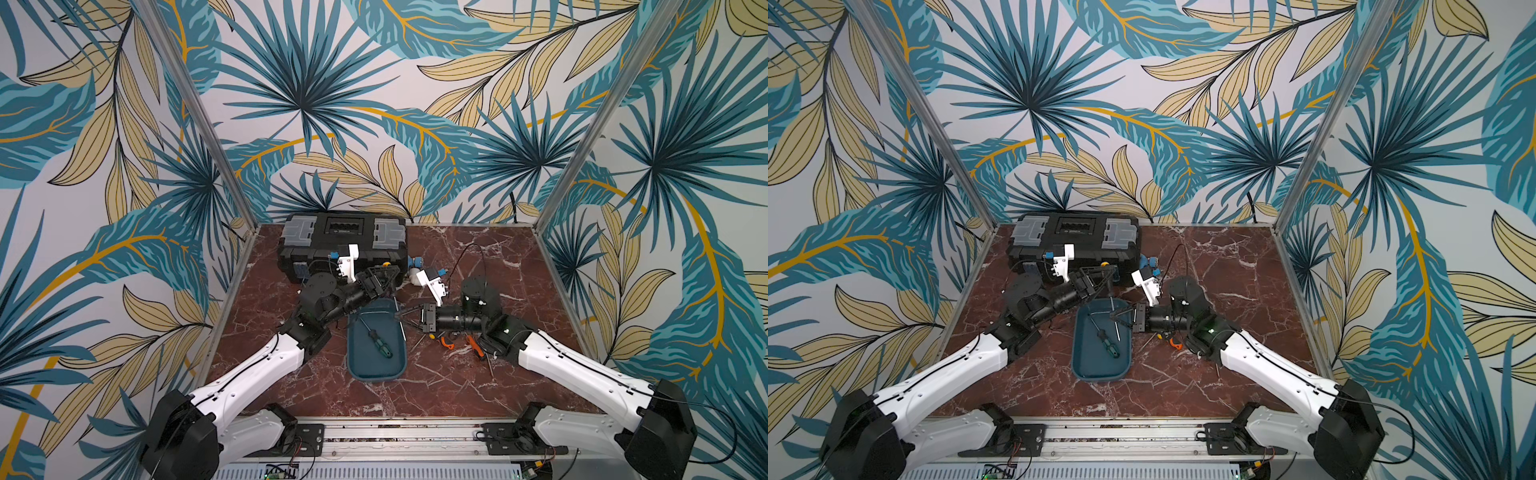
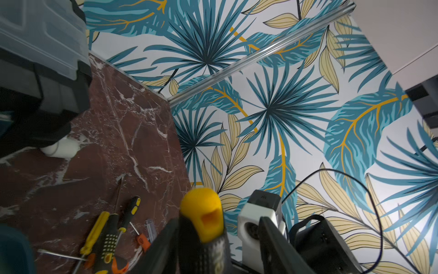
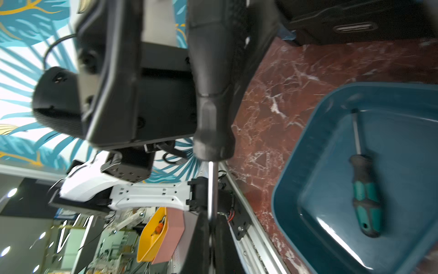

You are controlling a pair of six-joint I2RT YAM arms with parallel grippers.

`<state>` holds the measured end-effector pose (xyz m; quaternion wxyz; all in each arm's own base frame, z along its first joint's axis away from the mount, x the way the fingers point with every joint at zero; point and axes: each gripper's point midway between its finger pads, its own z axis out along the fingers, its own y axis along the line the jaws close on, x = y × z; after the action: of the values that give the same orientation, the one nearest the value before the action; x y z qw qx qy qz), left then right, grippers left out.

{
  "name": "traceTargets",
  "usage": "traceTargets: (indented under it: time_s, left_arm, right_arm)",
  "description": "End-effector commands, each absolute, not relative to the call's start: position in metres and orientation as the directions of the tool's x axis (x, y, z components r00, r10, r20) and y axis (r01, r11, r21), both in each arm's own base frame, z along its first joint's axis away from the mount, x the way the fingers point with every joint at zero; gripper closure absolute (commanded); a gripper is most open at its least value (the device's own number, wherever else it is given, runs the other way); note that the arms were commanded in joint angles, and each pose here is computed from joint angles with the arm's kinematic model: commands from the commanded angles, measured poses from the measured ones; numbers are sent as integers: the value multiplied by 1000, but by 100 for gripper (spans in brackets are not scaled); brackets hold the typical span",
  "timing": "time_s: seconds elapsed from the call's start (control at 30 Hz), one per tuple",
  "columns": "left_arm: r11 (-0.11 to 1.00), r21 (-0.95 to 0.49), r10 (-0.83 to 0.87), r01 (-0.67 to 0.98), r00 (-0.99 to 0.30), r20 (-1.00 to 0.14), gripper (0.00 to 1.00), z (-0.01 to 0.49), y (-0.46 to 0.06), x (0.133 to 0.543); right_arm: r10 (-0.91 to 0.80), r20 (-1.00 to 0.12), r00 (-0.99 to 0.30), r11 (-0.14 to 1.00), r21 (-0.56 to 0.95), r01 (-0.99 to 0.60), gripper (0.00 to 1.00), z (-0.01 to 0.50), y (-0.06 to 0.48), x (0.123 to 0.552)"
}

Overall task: Put the screwdriver on the desktop into the storage box
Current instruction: Place the screwdriver in the storage box.

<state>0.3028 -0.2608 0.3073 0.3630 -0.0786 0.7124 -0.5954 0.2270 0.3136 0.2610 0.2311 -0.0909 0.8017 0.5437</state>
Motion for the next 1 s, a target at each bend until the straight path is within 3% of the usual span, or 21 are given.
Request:
traceTargets:
  time_s: [0.0, 0.13, 0.23, 0.37, 0.77, 0.97]
  left_arm:
    - [431, -850, -520, 304, -686, -509, 25, 303, -251, 306]
    - [593, -755, -448, 278, -665, -597, 27, 293, -245, 303]
    - [628, -724, -398, 286, -682, -614, 29, 288, -254, 298]
    - [623, -725, -358, 295, -716, -599, 32, 277, -273, 293]
    - [560, -765, -332, 318, -761, -558, 39, 270, -304, 294]
    - [549, -773, -329, 318, -768, -549, 50, 269, -309, 295]
  right_arm:
    - [129, -508, -851, 593, 728, -344, 100, 240, 292, 242]
    - [121, -527, -841, 690, 654, -310, 100, 230, 280, 246]
    - [111, -555, -825, 771, 572, -281, 100, 224, 270, 253]
    - [96, -561, -822, 836, 494, -239, 100, 214, 264, 261]
    - [15, -587, -809, 838, 449, -310, 100, 218, 286, 249]
    - [5, -594, -804, 835, 445, -324, 100, 220, 286, 245]
